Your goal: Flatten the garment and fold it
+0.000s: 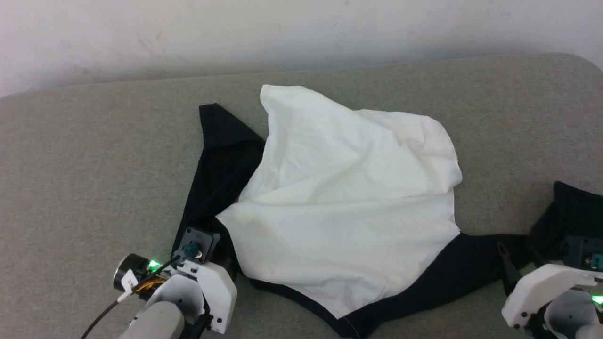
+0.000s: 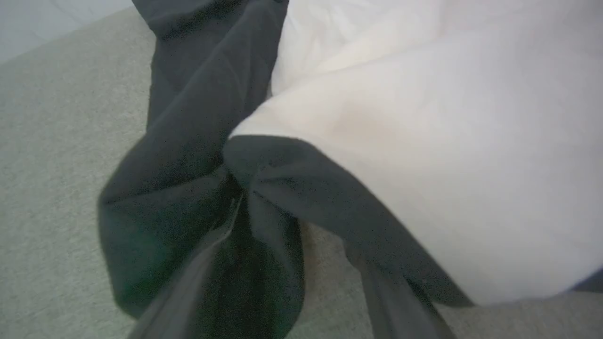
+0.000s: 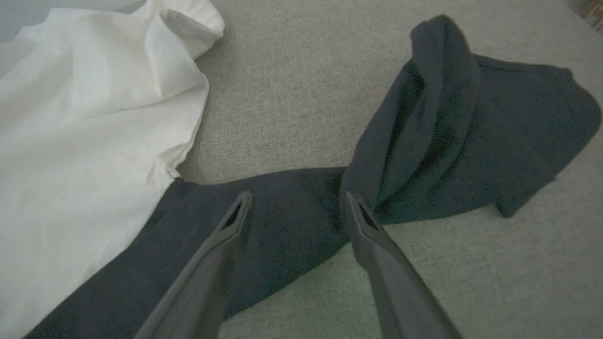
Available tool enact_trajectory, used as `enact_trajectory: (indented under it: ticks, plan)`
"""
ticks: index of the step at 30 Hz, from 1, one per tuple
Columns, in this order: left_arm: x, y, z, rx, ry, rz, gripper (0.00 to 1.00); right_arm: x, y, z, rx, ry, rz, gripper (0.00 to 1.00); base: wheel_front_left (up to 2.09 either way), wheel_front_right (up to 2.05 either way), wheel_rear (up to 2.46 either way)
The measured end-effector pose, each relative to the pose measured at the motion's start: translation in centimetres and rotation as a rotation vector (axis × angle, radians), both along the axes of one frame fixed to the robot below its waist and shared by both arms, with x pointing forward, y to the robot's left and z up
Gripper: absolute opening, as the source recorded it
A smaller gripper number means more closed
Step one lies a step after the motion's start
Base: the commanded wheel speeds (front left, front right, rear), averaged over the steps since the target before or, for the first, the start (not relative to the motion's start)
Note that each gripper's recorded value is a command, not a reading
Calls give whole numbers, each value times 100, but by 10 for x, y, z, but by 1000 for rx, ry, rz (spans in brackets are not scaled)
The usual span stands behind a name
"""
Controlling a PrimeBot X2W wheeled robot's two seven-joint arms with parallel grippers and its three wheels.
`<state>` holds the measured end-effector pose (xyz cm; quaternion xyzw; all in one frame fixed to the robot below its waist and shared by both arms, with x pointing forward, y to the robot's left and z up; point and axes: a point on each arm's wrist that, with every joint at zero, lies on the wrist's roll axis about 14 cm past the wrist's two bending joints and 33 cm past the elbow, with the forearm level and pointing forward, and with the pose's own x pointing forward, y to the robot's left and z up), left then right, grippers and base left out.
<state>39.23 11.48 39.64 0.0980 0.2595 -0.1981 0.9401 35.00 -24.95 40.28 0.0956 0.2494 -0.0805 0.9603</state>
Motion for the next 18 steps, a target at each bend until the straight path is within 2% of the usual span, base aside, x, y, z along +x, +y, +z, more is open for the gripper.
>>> enact_trajectory:
  ticks: [2,10,17,18]
  plan:
    - [2,5,9,-23,-58,32,100,-8,-1,-6,9,68,3,100,0,0,0]
    - [-7,37,66,-106,-326,205,100,-14,1,-16,84,185,3,100,0,0,0]
    - [-23,69,95,-129,-472,340,100,-11,8,-35,75,249,25,100,0,0,0]
    - [-25,72,94,-127,-473,353,100,-9,8,-36,69,251,27,16,0,0,0]
